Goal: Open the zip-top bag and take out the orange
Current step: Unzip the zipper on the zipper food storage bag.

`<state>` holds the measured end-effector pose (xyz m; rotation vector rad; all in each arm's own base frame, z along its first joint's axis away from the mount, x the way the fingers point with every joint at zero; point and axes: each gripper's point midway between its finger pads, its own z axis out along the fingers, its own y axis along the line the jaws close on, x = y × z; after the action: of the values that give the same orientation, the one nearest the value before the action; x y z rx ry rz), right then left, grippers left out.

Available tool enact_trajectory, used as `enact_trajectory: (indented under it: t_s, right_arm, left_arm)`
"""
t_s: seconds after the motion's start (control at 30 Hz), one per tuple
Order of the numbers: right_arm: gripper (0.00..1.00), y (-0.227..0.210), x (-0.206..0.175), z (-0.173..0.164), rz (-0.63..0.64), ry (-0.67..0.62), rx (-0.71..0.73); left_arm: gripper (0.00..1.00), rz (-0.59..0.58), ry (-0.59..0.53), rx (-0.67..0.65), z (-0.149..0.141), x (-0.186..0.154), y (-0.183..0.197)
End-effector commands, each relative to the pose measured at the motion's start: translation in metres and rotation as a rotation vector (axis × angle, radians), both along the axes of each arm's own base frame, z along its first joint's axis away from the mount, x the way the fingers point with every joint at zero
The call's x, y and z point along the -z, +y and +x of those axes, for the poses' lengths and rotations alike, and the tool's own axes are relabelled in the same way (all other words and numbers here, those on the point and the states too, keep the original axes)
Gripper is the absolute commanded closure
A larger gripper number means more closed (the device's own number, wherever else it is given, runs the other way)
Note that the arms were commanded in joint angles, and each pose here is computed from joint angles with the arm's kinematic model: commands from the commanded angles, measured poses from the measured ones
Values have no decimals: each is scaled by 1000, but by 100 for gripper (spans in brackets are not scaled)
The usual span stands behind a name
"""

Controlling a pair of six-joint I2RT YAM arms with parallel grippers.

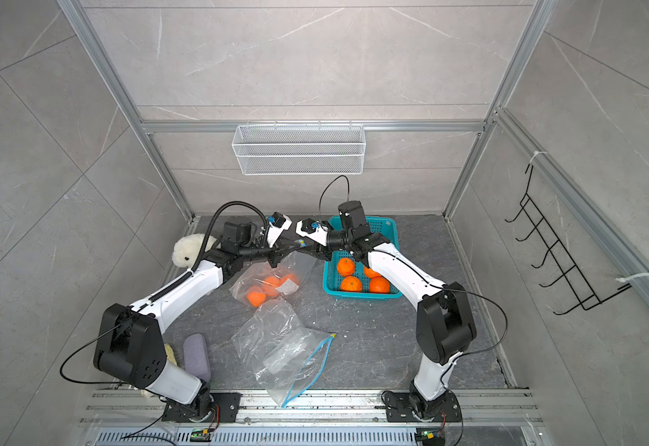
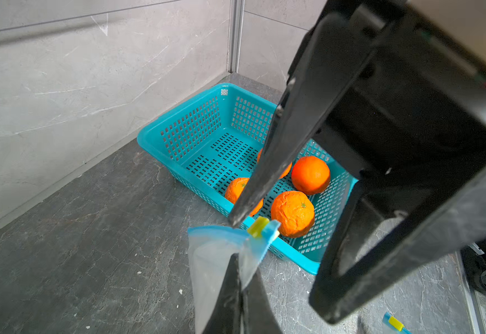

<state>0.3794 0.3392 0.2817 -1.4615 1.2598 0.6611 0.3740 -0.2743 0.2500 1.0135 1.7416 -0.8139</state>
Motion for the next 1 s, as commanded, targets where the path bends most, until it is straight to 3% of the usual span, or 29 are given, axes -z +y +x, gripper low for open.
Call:
enact_trajectory:
  t_s: [0.0, 0.27, 0.4, 0.6, 0.97]
  right_arm:
    - [54, -1, -12, -5, 21, -40, -7]
    - [62, 0, 1, -1, -20, -13, -7]
    - [73, -1, 2, -1, -42, -20, -13]
    - [76, -3, 4, 3, -48, 9, -10]
    - [73, -1, 9, 5, -45, 29, -18]
  left_arm:
    - [100, -44, -46, 12, -5, -23, 1]
    - [100, -69, -49, 17, -7, -29, 2]
    - [100, -71, -52, 16, -8, -31, 3]
    - [100, -77, -61, 21, -12, -33, 4]
    - [100, -84, -67, 21, -14, -38, 5]
